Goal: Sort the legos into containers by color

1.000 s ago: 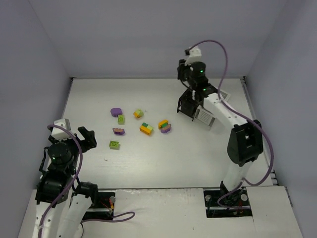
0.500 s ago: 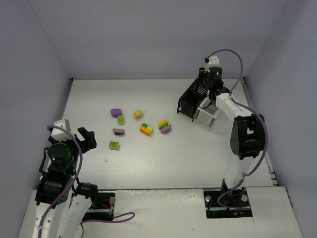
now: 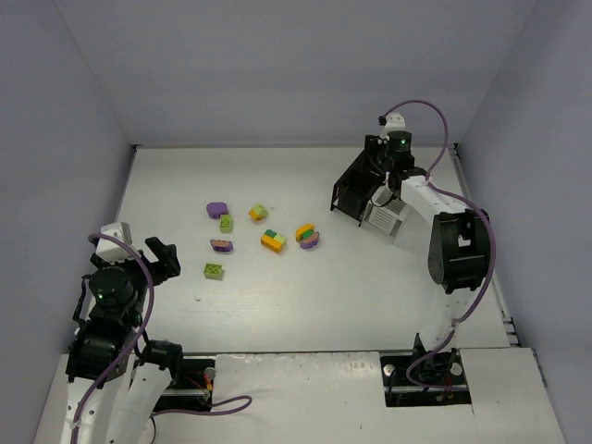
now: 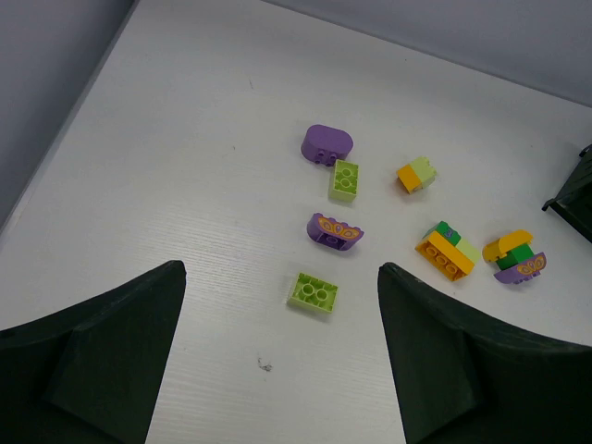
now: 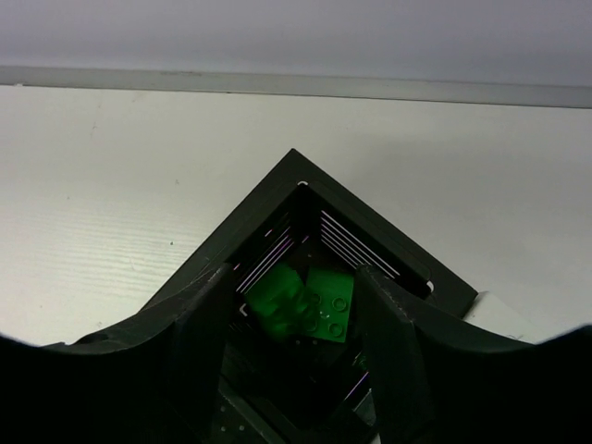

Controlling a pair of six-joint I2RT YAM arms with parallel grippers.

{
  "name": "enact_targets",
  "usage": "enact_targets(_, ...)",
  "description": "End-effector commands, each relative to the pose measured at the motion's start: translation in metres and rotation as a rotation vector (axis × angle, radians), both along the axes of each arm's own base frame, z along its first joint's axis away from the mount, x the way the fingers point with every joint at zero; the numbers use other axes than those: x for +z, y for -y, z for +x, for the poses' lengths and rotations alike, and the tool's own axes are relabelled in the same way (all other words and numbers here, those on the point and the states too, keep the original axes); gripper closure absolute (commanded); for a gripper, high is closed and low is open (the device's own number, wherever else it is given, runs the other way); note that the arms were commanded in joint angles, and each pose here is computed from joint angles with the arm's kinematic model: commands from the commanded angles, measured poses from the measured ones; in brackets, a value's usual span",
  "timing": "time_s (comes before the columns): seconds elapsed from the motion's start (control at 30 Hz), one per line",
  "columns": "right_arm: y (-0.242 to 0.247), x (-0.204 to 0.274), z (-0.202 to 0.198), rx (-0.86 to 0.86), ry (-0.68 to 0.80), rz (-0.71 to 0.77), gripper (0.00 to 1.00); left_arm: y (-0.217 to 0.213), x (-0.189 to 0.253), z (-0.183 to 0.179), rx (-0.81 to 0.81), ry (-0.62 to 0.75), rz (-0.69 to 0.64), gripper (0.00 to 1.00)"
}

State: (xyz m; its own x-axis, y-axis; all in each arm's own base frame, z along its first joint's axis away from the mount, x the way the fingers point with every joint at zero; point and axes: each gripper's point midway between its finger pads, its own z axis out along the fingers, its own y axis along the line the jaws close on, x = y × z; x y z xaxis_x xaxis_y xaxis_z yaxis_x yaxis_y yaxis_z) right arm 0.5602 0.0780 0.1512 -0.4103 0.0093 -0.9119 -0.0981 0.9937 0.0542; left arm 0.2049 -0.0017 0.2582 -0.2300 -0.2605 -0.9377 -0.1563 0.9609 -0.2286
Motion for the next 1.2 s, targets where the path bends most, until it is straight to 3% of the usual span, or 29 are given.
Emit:
enact_targets(0.0, -0.007, 0.056, 0.001, 0.026, 0.121, 0.032, 0.48, 0.004, 0.012, 0.008, -0.009, 0.044, -0.017, 0.22)
enact_targets(0.23, -0.042, 0.084, -0.023, 0.131, 0.152, 0.033, 0.46, 0.004, 0.012, 0.008, -0.009, 0.044, -0.017, 0.22)
enact_targets(0.5, -0.161, 0.101, -0.101, 0.429, 0.179, 0.04, 0.46, 0.003, 0.013, 0.008, -0.007, 0.046, -0.017, 0.22)
enact_targets(0.77, -0.286, 0.057, -0.191, 0.761, 0.079, 0.065, 0.42, 0.003, 0.013, 0.007, -0.004, 0.048, -0.017, 0.22)
enact_targets(0.9, -0.355, 0.029, -0.246, 0.974, 0.03, 0.056, 0.34, 0.002, 0.014, 0.007, 0.0, 0.049, -0.016, 0.22)
enact_targets(1.17, -0.429, -0.044, -0.294, 1.189, -0.063, -0.017, 0.33, 0.0, 0.014, 0.004, 0.01, 0.051, -0.016, 0.22)
